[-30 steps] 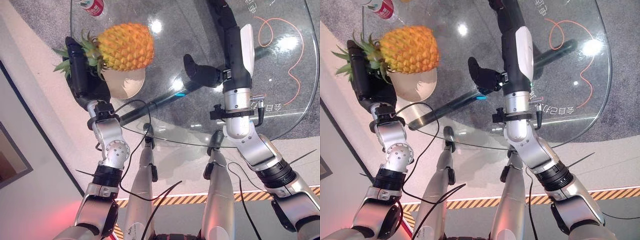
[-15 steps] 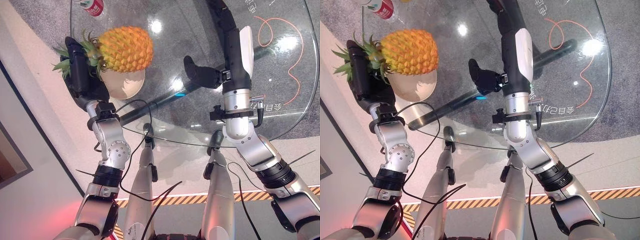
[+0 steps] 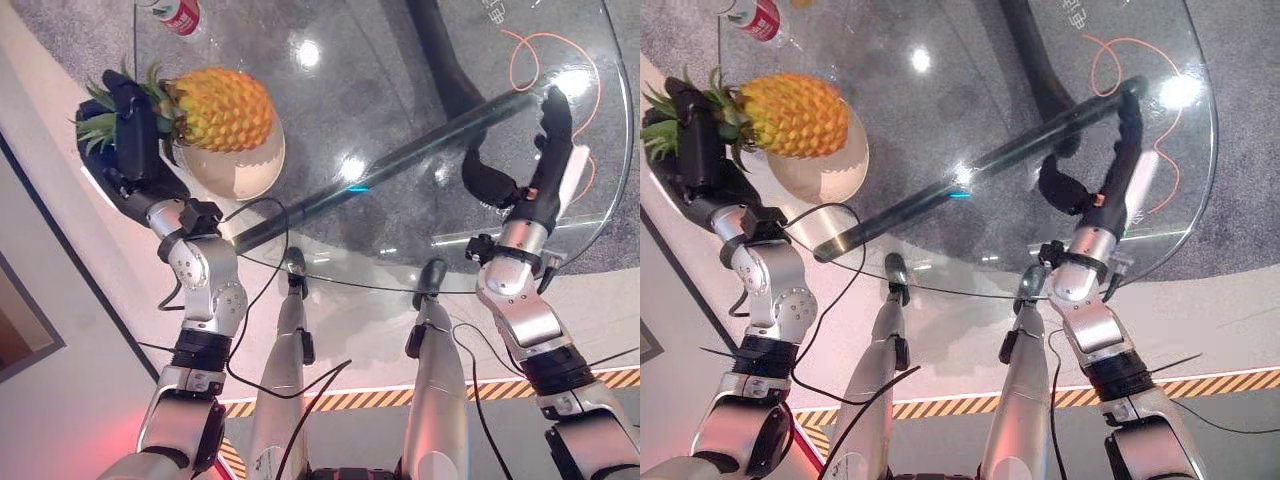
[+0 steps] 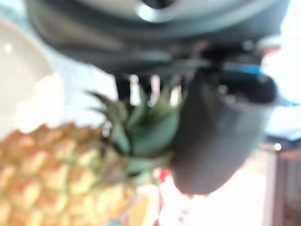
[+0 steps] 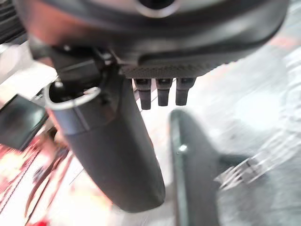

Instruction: Pick up the fruit to the plate

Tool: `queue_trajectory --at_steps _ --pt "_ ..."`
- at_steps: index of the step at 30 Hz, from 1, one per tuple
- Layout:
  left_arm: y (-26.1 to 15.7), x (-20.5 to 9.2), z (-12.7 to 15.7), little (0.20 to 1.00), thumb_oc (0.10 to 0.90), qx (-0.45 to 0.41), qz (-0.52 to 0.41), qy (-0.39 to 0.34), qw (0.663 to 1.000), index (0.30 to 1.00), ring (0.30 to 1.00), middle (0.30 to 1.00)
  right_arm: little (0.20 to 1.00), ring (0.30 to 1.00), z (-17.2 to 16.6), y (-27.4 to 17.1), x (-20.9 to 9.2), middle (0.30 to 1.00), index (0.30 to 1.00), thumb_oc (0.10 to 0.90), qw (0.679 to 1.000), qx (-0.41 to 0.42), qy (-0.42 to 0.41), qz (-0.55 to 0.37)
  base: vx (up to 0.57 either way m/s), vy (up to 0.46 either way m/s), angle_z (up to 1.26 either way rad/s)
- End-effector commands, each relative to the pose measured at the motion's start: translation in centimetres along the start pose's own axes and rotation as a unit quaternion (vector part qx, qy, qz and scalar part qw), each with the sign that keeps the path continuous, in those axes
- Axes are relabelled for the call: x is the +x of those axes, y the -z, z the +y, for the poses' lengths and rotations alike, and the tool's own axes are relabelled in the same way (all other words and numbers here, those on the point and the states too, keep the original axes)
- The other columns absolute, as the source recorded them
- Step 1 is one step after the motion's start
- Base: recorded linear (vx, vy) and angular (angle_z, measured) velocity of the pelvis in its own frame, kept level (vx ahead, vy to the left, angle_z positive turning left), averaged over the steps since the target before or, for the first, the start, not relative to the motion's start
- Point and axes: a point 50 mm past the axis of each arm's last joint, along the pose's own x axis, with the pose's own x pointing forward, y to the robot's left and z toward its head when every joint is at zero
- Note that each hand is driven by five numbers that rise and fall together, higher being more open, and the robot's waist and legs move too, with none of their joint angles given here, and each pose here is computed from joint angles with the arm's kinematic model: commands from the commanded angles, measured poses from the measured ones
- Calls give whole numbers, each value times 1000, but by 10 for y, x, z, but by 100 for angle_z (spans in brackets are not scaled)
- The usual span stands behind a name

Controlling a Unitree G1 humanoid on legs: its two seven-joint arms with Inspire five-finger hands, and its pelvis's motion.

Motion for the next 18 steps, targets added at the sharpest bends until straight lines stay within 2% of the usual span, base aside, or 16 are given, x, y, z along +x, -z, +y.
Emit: queue_trajectory --at_steps 1,5,11,18 --pt "-60 31 -31 200 100 -42 -185 59 980 300 300 300 900 900 -27 -28 24 900 900 800 988 102 103 -53 0 0 0" --pt "-61 40 -25 200 100 -16 -196 45 979 300 300 300 900 900 -51 -2 32 900 900 800 979 110 172 2 -18 -5 -3" --pt "-62 56 -25 200 100 34 -207 28 977 300 300 300 900 900 -85 40 41 900 900 800 946 134 274 108 -13 -8 0" --pt "-64 73 -28 200 100 103 -222 7 970 300 300 300 900 900 -105 72 41 900 900 800 930 111 303 176 -4 -34 -1"
